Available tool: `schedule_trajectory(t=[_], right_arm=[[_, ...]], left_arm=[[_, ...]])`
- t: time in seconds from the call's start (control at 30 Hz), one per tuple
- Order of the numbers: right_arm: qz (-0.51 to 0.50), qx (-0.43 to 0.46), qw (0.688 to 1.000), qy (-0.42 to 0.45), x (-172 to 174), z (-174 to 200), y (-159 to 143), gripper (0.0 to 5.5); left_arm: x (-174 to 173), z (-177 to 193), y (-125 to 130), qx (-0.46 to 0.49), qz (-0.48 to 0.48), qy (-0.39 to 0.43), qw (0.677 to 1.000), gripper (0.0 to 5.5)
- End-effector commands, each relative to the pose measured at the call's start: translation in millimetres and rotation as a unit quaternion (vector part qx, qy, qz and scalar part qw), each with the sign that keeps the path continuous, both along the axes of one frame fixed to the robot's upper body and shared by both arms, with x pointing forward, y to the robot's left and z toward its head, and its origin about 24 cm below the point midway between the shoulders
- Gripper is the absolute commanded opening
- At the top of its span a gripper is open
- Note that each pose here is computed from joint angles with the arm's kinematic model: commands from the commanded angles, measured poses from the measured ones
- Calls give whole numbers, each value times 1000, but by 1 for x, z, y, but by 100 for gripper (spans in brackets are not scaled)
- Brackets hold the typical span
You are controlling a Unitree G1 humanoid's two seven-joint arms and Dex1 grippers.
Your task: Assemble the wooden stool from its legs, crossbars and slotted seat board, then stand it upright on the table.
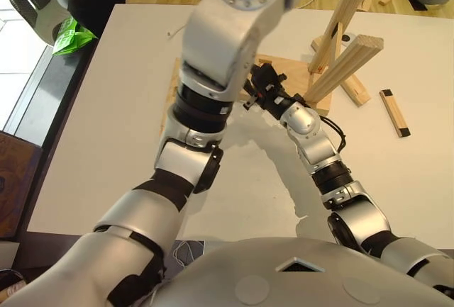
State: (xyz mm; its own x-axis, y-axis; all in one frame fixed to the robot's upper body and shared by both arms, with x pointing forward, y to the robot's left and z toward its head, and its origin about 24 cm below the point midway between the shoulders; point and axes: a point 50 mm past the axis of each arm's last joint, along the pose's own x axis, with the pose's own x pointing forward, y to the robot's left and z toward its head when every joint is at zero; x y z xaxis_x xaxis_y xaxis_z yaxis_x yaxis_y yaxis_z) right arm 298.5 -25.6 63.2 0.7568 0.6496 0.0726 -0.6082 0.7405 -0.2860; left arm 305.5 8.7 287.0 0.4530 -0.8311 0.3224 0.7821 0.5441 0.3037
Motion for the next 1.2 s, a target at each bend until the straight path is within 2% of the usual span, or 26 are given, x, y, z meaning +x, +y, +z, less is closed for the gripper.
schedule_trajectory(t=[0.03,0.2,0.33,0.47,0.57,0.77,0.9,0.97,1.07,1.13,1.2], right_arm=[[-147,-57,987,-34,15,5,-53,106],[-263,-85,960,-31,12,10,-103,106],[-266,-104,958,3,1,3,-120,106],[-328,-135,934,29,-6,0,-162,106],[-348,-150,925,38,-7,0,-173,106],[-303,-158,937,76,-6,-3,-170,106],[-256,-106,946,165,-3,-18,-136,106],[-223,-82,930,281,-8,-33,-119,106],[-167,-83,880,437,-30,-55,-110,106],[-128,-108,859,483,-41,-62,-112,106],[-92,-137,857,488,-46,-63,-114,106]], left_arm=[[6,-15,26,-24,43,36,998,494],[6,-25,34,-46,68,58,995,494],[12,-30,38,-47,84,65,993,494],[18,-39,39,-53,102,81,990,494],[18,-42,39,-56,106,86,989,494],[18,-47,38,-58,112,94,988,494],[18,-49,37,-61,113,98,987,494],[18,-48,37,-60,116,97,987,494],[20,-47,40,-63,123,93,986,494],[22,-46,43,-70,132,93,984,494],[23,-46,43,-75,137,93,983,494]])
